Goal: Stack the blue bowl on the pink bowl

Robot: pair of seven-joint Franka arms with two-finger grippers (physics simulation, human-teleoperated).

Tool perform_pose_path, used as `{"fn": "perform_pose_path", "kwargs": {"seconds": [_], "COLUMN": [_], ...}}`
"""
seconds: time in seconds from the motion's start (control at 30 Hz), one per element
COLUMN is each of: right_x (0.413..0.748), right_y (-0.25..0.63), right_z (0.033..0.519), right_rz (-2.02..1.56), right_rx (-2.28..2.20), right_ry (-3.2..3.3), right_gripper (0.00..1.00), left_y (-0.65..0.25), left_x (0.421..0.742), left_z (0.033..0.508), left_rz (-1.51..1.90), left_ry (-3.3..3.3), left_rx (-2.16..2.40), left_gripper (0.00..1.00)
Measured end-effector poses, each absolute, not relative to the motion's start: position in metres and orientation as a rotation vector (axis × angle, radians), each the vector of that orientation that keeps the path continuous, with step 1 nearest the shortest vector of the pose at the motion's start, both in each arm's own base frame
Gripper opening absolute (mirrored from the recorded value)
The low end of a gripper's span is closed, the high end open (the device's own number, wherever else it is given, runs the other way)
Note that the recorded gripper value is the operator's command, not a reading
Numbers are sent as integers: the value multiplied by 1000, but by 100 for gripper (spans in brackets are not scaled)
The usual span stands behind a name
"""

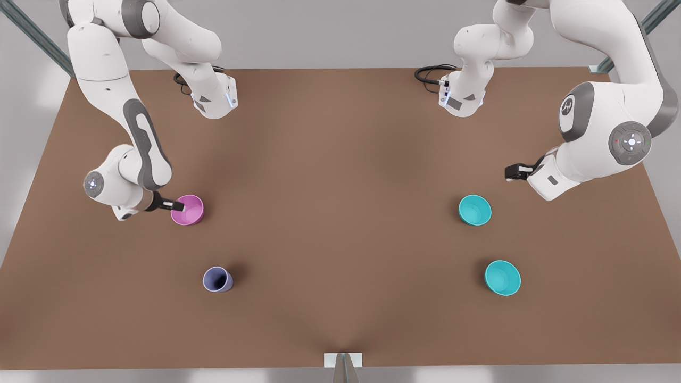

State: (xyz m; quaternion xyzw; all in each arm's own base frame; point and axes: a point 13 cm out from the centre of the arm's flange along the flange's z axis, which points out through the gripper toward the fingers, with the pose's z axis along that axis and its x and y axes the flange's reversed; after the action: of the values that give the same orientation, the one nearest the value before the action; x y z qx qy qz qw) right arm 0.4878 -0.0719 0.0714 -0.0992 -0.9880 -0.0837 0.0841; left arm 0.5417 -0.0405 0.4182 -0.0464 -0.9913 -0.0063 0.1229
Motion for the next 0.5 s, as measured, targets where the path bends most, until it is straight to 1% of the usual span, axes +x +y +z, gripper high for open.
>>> {"fn": "perform_pose_path", "kwargs": {"seconds": [0.03,0.07,0.1,0.17,0.27,0.33,0.37,0.43,0.5], "right_x": [489,489,489,491,500,518,533,566,592], "right_y": [-71,-69,-67,-66,-65,-59,-50,-4,77], "right_z": [68,65,62,62,69,85,99,133,165], "right_rz": [-254,-256,-259,-271,-282,-293,-311,-389,-493], "right_rx": [-298,-297,-296,-295,-282,-252,-228,-142,-14], "right_ry": [-2944,-2940,-2937,-2939,-2948,-2965,-2979,-3001,-3008], "right_gripper": [68,53,44,21,21,21,21,21,21], "left_y": [-41,-41,-41,-41,-42,-42,-42,-42,-42], "left_x": [542,542,542,542,542,542,542,542,542], "left_z": [418,418,418,418,419,419,419,419,419], "left_rz": [-18,-18,-18,-18,-18,-18,-18,-18,-18], "left_ry": [-2892,-2892,-2893,-2892,-2893,-2892,-2892,-2893,-2892], "left_rx": [-136,-136,-136,-138,-140,-140,-140,-140,-140], "left_gripper": [100,100,100,100,100,100,100,100,100]}}
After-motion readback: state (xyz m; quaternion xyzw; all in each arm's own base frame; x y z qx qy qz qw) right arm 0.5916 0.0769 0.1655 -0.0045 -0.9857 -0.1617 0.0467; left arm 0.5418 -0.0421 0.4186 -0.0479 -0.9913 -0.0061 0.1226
